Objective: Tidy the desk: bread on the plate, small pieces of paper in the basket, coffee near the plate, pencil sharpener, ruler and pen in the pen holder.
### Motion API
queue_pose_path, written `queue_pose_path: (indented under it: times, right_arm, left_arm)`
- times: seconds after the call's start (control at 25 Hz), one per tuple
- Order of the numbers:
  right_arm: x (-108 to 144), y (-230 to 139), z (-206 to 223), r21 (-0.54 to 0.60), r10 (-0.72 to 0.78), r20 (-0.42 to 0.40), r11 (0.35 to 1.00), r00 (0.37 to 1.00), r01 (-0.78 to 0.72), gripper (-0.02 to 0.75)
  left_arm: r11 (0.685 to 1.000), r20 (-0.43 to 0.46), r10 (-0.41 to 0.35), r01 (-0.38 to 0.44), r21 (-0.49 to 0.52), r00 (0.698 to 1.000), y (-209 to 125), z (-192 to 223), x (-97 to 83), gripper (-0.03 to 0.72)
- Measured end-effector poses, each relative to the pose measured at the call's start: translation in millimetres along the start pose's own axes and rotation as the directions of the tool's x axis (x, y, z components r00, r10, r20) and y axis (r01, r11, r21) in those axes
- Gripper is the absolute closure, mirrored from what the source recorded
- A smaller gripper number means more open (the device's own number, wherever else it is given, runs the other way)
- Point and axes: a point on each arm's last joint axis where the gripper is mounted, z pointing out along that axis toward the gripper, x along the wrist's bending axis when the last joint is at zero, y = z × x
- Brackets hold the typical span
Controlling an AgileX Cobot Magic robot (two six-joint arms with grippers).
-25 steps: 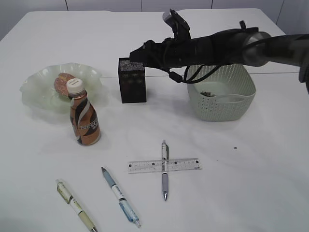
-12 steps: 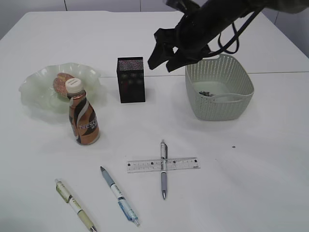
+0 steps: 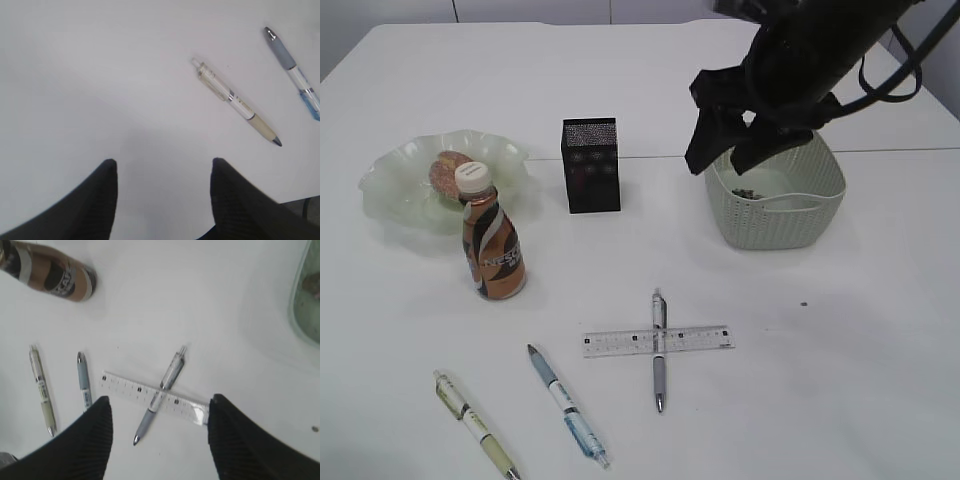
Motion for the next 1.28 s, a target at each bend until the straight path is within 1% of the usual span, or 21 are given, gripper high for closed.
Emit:
queue_pose_path:
  times: [0.16,0.24,0.36,0.4,0.48,0.6,0.72,0.8,1.0,1.16,1.2,1.28]
  right_arm:
    - [21.1,-20.0,11.5,0.117,-0.048,0.025,0.992,0.999,0.045,0.295]
    - [36.1,-28.4,21.0,0.18,-0.115,0.048,0.978,0.992,0.105,0.296]
    - [63.2,-37.4,33.1,0.239,-0.287,0.083,0.936,0.954,0.26,0.296]
    - [72.5,-40.0,37.2,0.253,-0.361,0.078,0.909,0.93,0.331,0.296]
    - [89.3,-44.4,46.6,0.269,-0.493,0.034,0.842,0.869,0.467,0.297]
    - [102.2,-49.3,66.0,0.28,-0.635,-0.049,0.732,0.771,0.621,0.297]
    - [100.4,-52.8,88.6,0.3,-0.74,-0.128,0.606,0.661,0.737,0.297]
    - [97.1,-53.7,100.3,0.3,-0.777,-0.154,0.552,0.61,0.778,0.297]
    - [93.3,-52.9,115.1,0.289,-0.81,-0.162,0.507,0.564,0.812,0.297]
    - [90.7,-50.8,126.6,0.253,-0.875,-0.175,0.403,0.451,0.88,0.297]
    - [90.2,-50.5,128.8,0.247,-0.884,-0.177,0.385,0.432,0.889,0.297]
    - [88.0,-51.7,135.9,0.25,-0.889,-0.188,0.367,0.417,0.896,0.297]
  left_arm:
    - [1.0,0.001,-0.001,0.001,-0.004,1.0,0.3,0.0,-0.1,0.254]
    - [1.0,0.001,-0.001,0.001,-0.004,1.0,0.3,0.0,-0.1,0.255]
    - [1.0,0.001,-0.001,0.001,-0.014,1.0,1.3,0.0,-0.1,0.255]
    - [1.0,0.001,-0.001,0.001,-0.019,1.0,1.7,0.0,-0.1,0.255]
    - [0.999,0.0,-0.001,0.001,-0.032,1.0,2.9,0.0,0.0,0.255]
    - [0.999,-0.001,-0.001,0.001,-0.05,1.0,4.6,-0.1,0.1,0.255]
    - [0.998,-0.002,0.012,-0.012,-0.065,1.0,5.9,-0.2,0.1,0.255]
    - [0.996,-0.004,0.021,-0.022,-0.082,1.0,7.4,-0.3,0.2,0.255]
    - [0.994,-0.007,0.033,-0.033,-0.1,0.999,9.1,-0.5,0.4,0.255]
    - [0.994,-0.006,0.032,-0.033,-0.101,0.999,9.2,-0.5,0.3,0.255]
    - [0.994,-0.006,0.034,-0.034,-0.101,0.999,9.2,-0.5,0.3,0.255]
    - [0.994,-0.005,0.033,-0.033,-0.101,0.999,9.2,-0.5,0.1,0.255]
